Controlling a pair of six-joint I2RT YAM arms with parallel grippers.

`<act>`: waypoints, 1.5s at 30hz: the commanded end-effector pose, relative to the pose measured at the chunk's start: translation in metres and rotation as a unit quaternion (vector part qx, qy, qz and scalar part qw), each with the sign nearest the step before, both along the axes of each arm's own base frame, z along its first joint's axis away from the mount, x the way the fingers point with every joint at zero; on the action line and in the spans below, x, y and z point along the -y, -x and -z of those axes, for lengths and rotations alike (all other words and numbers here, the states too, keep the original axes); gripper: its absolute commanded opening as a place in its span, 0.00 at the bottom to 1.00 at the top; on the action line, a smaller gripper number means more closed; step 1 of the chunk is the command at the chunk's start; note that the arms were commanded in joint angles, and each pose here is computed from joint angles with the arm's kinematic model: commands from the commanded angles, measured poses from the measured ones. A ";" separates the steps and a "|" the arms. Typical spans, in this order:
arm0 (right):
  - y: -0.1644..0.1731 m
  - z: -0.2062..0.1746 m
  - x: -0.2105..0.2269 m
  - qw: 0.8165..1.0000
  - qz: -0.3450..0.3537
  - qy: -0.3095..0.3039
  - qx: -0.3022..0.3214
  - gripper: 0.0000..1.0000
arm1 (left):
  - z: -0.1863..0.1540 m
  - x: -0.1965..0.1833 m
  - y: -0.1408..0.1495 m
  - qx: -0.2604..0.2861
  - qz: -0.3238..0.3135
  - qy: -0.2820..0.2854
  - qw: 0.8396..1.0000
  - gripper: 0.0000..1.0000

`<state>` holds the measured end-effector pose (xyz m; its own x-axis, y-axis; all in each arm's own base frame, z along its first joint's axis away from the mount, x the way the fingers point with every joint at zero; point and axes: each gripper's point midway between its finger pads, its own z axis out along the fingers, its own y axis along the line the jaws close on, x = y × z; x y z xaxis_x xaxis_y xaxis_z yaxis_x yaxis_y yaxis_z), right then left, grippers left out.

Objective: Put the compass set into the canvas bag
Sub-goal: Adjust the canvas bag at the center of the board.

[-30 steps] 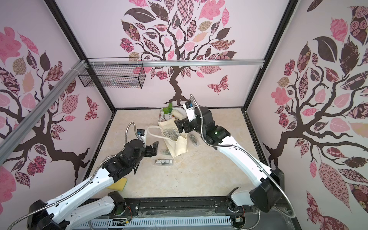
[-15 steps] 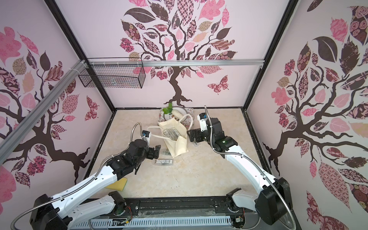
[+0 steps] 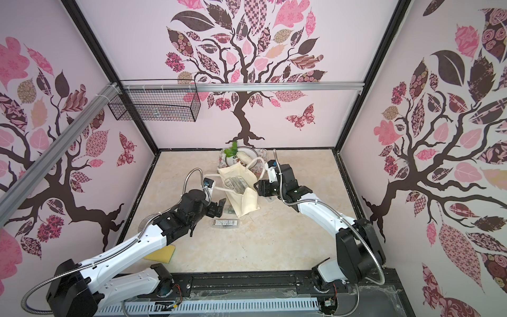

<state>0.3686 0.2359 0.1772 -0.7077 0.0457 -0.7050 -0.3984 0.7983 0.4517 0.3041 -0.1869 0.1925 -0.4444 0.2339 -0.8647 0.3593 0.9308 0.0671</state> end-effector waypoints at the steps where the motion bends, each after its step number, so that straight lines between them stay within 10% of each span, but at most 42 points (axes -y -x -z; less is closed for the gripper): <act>1: -0.014 -0.002 -0.017 1.000 -0.006 -0.010 0.002 0.58 | -0.010 0.009 -0.008 0.037 0.024 -0.002 0.999 0.97; 10: -0.035 0.025 -0.018 0.998 0.029 0.048 -0.011 0.09 | -0.009 0.006 -0.021 0.053 0.012 -0.048 0.997 0.97; 27: -0.103 0.007 0.028 0.982 0.096 0.151 0.068 0.05 | 0.065 0.038 -0.007 -0.057 0.217 -0.237 0.945 0.97; 40: -0.073 -0.024 0.018 0.990 0.042 0.104 0.091 0.80 | 0.126 0.012 0.067 -0.150 0.404 -0.337 0.837 0.96; 41: -0.070 -0.033 0.019 0.989 0.044 0.098 0.101 0.97 | 0.131 0.011 0.069 -0.162 0.408 -0.340 0.832 0.95; 45: -0.057 -0.069 0.027 0.986 0.058 0.069 0.141 1.00 | 0.148 0.013 0.068 -0.189 0.415 -0.344 0.821 0.91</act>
<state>0.4294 0.2108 0.1796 -0.6083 -0.0670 -0.7909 -0.3615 0.9105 0.2009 0.2485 -0.2037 0.0610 -0.1167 0.9514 -0.2851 0.9406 0.1981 0.2757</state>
